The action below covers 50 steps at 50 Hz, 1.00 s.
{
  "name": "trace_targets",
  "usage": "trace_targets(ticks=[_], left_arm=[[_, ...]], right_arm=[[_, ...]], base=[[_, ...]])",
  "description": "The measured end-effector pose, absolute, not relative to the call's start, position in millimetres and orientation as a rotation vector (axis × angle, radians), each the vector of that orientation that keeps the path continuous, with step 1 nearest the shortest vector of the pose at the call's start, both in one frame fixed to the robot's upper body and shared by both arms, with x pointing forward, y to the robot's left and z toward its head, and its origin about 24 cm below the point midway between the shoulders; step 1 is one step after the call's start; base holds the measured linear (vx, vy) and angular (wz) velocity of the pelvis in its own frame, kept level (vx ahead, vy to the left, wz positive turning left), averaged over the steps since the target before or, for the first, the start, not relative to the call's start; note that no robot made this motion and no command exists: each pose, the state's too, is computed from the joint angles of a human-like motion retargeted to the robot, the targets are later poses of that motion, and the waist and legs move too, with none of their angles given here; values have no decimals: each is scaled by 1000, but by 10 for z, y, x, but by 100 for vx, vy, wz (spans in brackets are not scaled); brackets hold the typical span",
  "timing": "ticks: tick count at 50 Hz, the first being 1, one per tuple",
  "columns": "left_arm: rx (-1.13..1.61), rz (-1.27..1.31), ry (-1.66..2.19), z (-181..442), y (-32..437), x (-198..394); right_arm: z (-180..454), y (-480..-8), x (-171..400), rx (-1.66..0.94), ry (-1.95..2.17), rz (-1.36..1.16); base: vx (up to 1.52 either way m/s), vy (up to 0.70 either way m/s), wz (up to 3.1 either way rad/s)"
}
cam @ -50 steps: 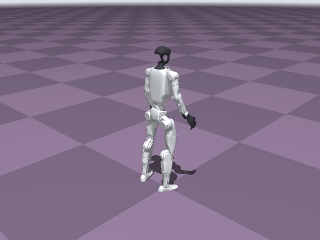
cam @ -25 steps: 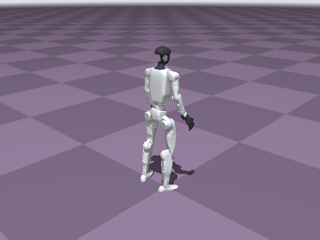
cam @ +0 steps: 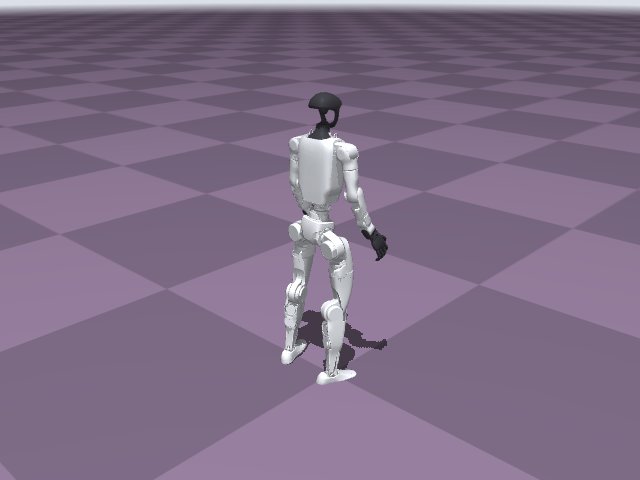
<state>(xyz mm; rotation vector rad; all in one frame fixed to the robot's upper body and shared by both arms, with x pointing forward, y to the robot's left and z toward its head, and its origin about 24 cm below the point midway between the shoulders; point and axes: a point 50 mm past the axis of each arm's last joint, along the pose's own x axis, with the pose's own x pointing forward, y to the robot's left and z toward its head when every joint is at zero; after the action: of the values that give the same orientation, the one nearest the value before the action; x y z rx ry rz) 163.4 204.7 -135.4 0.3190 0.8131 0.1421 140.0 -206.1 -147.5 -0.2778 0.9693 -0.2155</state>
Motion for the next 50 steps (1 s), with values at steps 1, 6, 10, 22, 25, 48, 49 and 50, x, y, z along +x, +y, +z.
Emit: trace_targets(ticks=[1,6,10,22,25,48,49,50], left_arm=[[319,142,813,-1354,2046,1634],[321,141,815,-1356,2051,1630],[325,142,816,-1355,2067,1627],[345,152,817,-1347,2134,1614],[345,154,821,-1352,2140,1601],[315,249,846,-1346,2320,1536],[319,254,848,-1344,2342,1528],[322,259,850,-1341,2365,1520]], right_arm=[[-1476,-2060,1399,-277,970,-215],[-1480,-2061,1389,-274,972,-215],[-1485,-2069,1372,-274,977,-215],[-1487,-2088,1357,-282,980,-216],[-1479,-2090,1377,-286,973,-214],[-1353,-1937,1715,-266,865,-199],[-1325,-1916,1770,-262,845,-198],[-1295,-1895,1827,-258,823,-197]], base=[[0,0,0],[0,0,0],[0,0,0],[0,0,0],[0,0,0],[-2,0,-13],[-8,-1,-66],[-8,-2,-73]])
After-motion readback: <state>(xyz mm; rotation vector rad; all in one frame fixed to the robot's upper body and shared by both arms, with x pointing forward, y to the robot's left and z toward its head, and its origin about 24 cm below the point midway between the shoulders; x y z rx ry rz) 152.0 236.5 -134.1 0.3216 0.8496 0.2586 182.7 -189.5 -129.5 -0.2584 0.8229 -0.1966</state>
